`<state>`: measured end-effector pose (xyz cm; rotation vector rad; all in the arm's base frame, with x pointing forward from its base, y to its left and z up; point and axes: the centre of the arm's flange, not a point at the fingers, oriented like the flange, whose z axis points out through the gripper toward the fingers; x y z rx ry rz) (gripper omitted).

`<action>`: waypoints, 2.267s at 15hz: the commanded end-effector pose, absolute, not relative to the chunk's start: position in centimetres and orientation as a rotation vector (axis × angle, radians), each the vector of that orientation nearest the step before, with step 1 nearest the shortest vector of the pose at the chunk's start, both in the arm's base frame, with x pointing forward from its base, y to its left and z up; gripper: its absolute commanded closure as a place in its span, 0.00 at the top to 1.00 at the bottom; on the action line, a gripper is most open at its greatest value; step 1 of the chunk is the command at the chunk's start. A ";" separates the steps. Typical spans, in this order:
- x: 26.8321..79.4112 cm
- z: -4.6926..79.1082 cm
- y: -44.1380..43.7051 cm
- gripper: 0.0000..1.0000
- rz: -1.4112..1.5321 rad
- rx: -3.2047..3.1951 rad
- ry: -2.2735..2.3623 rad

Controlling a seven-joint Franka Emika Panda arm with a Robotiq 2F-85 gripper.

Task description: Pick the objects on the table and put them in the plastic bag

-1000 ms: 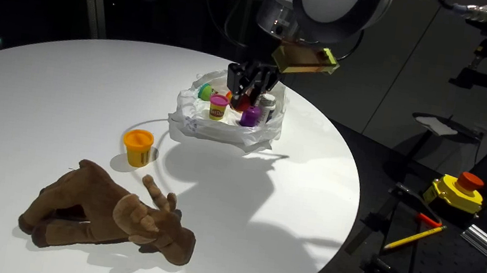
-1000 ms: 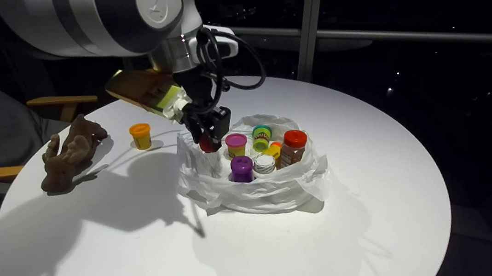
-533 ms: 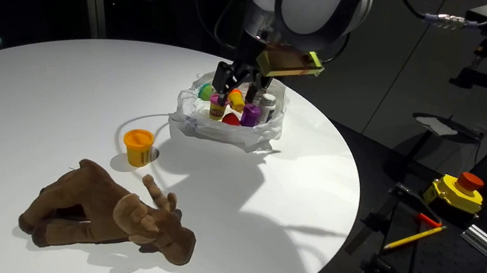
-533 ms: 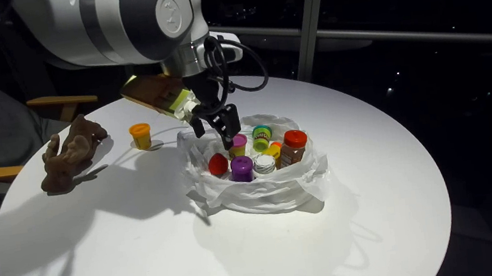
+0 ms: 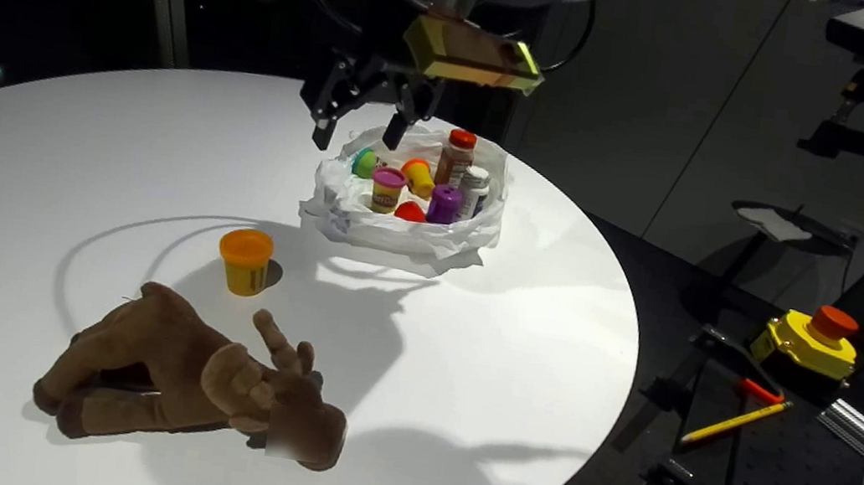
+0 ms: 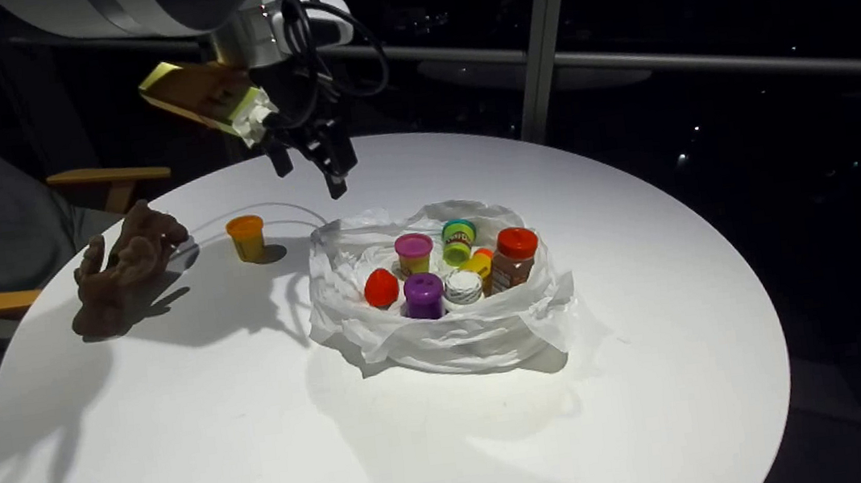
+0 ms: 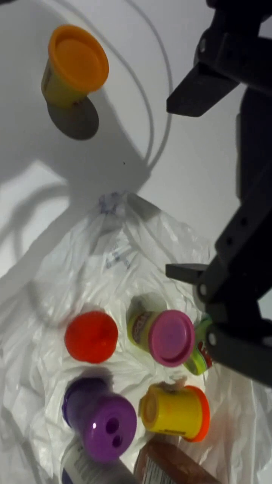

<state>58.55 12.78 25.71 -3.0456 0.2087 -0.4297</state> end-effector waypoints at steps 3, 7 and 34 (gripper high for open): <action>60.4 26.6 18.6 1.00 -0.189 -3.068 0.209; 61.2 24.9 22.8 1.00 -0.080 -3.085 0.210; 62.2 20.2 23.3 1.00 -0.010 -3.031 -0.041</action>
